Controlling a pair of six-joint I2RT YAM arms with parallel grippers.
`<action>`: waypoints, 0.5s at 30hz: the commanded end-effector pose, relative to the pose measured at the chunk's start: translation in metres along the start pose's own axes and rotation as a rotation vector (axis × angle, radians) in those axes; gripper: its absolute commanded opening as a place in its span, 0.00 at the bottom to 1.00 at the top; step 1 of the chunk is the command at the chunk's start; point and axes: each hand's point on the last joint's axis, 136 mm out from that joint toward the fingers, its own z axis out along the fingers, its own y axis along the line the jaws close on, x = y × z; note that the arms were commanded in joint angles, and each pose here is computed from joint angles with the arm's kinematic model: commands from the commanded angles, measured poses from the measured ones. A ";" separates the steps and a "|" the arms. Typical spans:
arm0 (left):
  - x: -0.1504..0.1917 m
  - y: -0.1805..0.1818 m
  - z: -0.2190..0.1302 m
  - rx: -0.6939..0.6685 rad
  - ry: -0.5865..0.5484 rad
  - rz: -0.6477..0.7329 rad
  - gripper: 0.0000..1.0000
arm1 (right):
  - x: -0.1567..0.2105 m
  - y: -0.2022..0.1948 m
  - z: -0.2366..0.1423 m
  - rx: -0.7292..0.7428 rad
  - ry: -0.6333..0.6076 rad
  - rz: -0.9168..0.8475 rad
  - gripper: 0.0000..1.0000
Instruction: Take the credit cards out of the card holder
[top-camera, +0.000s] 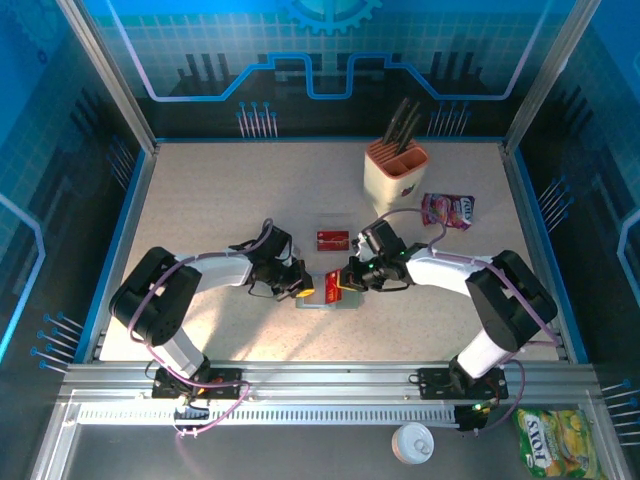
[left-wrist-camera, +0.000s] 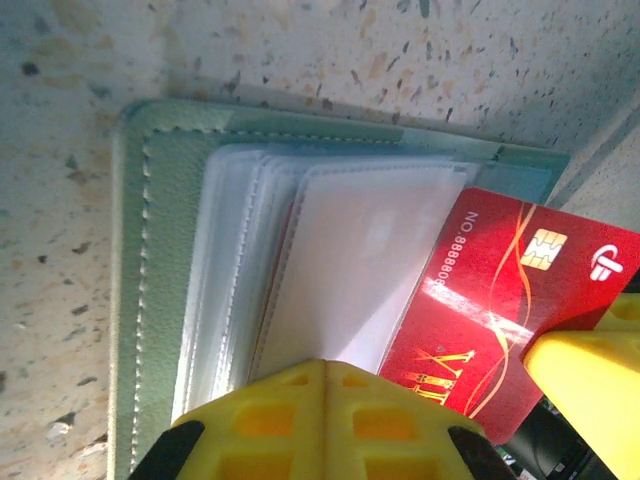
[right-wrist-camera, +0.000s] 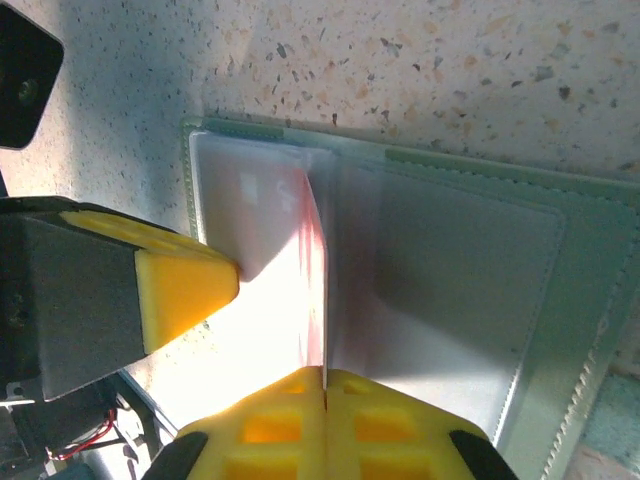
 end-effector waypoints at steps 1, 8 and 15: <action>0.000 -0.013 -0.011 0.004 -0.010 0.022 0.02 | -0.007 0.001 -0.011 0.027 -0.018 -0.024 0.05; -0.002 -0.020 -0.015 0.019 -0.023 0.035 0.02 | -0.009 0.000 -0.018 0.070 -0.009 -0.063 0.04; -0.006 -0.023 -0.020 0.038 -0.050 0.049 0.04 | -0.020 0.006 -0.030 0.108 -0.017 -0.120 0.04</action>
